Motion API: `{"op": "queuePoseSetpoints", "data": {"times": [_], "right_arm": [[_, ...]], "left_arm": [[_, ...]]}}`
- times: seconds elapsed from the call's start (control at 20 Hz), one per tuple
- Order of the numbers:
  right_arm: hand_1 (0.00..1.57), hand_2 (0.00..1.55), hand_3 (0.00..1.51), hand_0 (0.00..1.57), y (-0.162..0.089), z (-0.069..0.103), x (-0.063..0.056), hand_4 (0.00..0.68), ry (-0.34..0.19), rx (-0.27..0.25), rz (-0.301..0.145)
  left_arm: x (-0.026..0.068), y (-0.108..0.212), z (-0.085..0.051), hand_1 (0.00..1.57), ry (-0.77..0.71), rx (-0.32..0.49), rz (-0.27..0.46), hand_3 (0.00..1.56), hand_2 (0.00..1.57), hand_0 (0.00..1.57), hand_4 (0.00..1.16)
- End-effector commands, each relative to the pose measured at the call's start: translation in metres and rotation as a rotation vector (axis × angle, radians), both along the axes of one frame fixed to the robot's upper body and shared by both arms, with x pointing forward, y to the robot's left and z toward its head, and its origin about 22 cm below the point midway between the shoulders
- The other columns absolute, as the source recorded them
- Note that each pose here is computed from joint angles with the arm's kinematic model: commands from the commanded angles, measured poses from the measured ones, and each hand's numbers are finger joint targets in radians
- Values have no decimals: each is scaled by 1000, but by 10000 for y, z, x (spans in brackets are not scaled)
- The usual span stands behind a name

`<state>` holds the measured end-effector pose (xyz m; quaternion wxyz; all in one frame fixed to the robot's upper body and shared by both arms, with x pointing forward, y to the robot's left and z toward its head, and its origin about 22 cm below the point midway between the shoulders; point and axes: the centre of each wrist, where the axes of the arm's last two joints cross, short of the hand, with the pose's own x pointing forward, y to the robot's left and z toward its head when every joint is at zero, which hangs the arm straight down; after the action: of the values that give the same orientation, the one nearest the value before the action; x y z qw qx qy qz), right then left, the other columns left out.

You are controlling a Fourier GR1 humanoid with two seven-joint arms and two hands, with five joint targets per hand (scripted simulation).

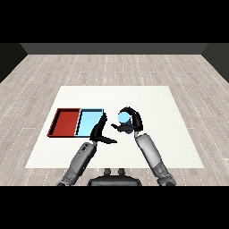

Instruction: Pick the blue can and put it in the blue box

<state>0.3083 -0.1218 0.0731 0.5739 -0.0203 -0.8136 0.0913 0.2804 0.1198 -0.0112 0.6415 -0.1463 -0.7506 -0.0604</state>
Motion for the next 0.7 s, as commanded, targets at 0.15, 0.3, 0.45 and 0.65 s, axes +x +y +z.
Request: {"op": "queuePoseSetpoints", "data": {"times": [0.15,0.3,0.45,0.65], "right_arm": [[1488,1464,1396,1488,71,183,-25,616,-5,25,35],[1479,1459,1393,1479,223,133,-113,605,-1,22,40],[1469,1457,1394,1469,140,191,-79,611,-11,4,57],[1490,1466,1401,1490,262,-30,-89,609,-20,2,56]], "left_arm": [[72,-48,-159,0,24,-8,-6,0,0,0,0],[-54,-148,-76,0,51,-23,2,0,0,0,0],[-16,-265,-85,0,50,-26,-7,0,0,0,0],[84,-193,-53,0,46,-11,-15,0,0,0,0]]}}
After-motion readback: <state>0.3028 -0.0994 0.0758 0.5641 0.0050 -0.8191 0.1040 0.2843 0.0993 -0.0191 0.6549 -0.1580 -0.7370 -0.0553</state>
